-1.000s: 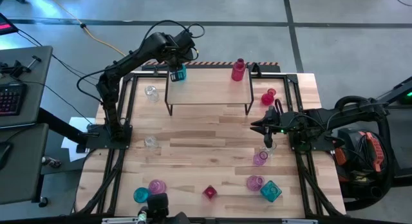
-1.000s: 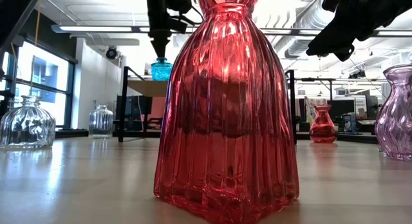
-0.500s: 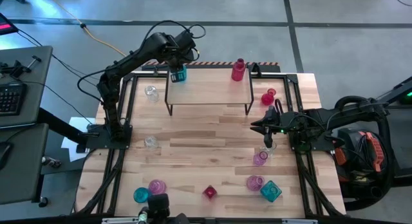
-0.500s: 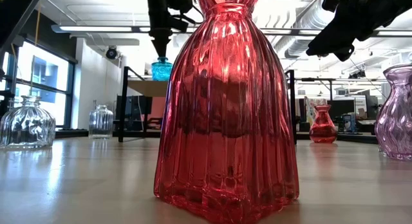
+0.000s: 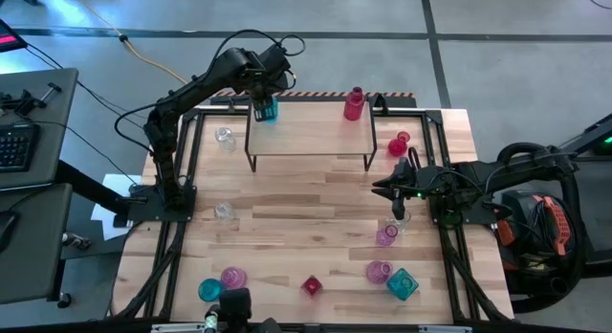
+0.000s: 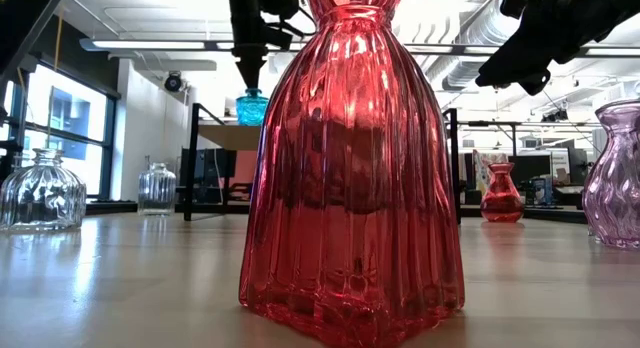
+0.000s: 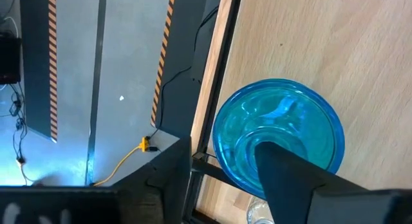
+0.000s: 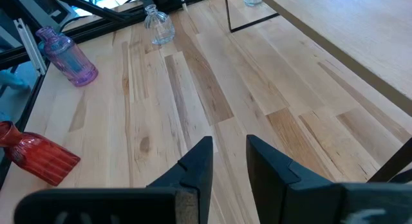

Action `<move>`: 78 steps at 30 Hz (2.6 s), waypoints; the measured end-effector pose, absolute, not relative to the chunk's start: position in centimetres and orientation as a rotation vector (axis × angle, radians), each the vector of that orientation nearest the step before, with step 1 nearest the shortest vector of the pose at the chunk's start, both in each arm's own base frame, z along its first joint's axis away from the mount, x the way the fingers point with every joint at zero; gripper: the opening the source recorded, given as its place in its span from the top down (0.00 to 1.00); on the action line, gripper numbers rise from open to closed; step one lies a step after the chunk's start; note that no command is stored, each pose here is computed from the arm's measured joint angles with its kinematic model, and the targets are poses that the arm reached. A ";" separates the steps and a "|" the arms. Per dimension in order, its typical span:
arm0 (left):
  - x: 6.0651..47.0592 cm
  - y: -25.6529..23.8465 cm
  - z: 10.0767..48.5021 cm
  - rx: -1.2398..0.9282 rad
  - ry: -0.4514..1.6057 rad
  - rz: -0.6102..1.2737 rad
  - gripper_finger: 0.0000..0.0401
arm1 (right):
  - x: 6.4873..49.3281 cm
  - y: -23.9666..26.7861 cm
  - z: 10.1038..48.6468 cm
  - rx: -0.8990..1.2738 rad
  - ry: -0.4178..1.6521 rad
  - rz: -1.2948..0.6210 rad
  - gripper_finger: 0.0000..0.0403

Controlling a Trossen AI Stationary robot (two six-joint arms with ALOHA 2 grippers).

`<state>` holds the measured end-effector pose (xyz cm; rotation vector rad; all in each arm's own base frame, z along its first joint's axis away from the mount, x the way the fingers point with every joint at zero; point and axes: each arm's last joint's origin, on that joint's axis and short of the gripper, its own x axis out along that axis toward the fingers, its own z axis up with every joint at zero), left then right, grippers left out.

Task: Sort vases onto shelf
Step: Put the top left blue vase on the shelf, then put the top left transparent vase on the shelf

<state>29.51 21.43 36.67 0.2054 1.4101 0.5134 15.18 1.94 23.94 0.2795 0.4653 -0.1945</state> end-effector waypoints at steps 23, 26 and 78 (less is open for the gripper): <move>29.4 21.3 37.3 0.198 1.397 0.503 0.60 | 15.2 1.9 23.9 0.279 0.465 -0.194 0.82; 29.4 21.3 37.3 0.200 1.398 0.507 0.60 | 15.2 1.9 23.9 0.280 0.465 -0.195 0.82; 24.5 9.0 46.7 -0.024 1.027 0.469 0.60 | 15.2 1.9 23.9 0.280 0.465 -0.194 0.82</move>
